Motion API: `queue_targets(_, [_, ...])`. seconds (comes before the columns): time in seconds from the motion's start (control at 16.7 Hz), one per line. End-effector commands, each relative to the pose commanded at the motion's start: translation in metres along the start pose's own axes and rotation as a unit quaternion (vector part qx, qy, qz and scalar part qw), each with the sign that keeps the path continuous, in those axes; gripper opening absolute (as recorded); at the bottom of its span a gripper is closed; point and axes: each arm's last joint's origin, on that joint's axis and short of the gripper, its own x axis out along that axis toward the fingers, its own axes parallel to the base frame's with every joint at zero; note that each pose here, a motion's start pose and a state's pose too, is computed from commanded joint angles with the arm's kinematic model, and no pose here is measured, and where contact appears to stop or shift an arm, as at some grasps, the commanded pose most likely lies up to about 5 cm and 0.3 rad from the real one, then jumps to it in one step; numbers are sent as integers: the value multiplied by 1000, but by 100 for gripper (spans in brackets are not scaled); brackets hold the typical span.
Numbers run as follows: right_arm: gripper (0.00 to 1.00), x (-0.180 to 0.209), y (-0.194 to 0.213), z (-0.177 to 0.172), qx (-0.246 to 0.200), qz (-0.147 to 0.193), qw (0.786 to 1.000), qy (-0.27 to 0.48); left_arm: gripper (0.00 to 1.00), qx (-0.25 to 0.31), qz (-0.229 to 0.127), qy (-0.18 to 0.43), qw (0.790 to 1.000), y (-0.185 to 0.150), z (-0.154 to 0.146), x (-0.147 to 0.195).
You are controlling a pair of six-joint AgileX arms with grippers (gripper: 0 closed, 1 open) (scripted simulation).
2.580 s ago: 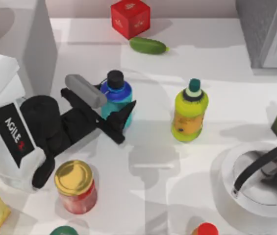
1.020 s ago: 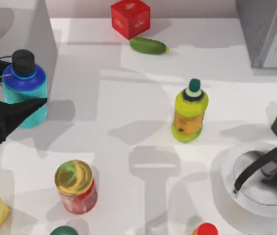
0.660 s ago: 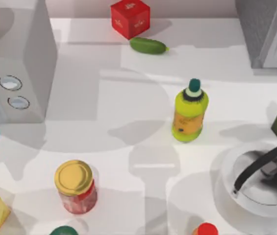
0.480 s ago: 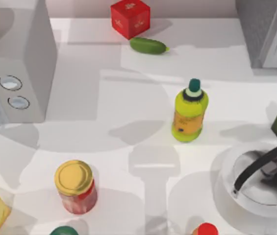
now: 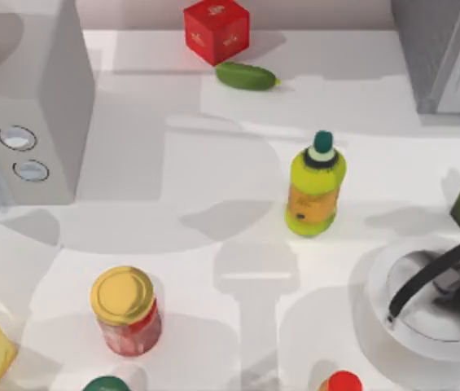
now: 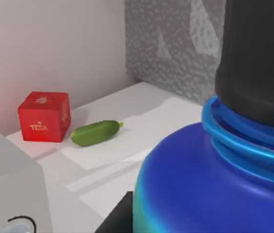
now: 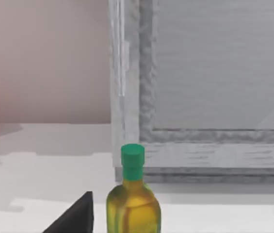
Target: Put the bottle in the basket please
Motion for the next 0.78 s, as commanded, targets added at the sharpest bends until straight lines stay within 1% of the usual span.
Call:
queue_targets(0.18, [100, 0, 0, 0, 0, 0, 1000, 0, 0, -4, 0, -2, 1000, 6, 6, 0])
queue_targets(0.3, [100, 0, 0, 0, 0, 0, 1000, 0, 0, -10, -1, -5, 1000, 18, 20, -1])
queue_targets(0.48, [100, 0, 0, 0, 0, 0, 1000, 0, 0, -12, -2, -14, 1000, 49, 54, -4])
queue_targets(0.78, [100, 0, 0, 0, 0, 0, 1000, 0, 0, -3, -3, -29, 1000, 117, 123, -9])
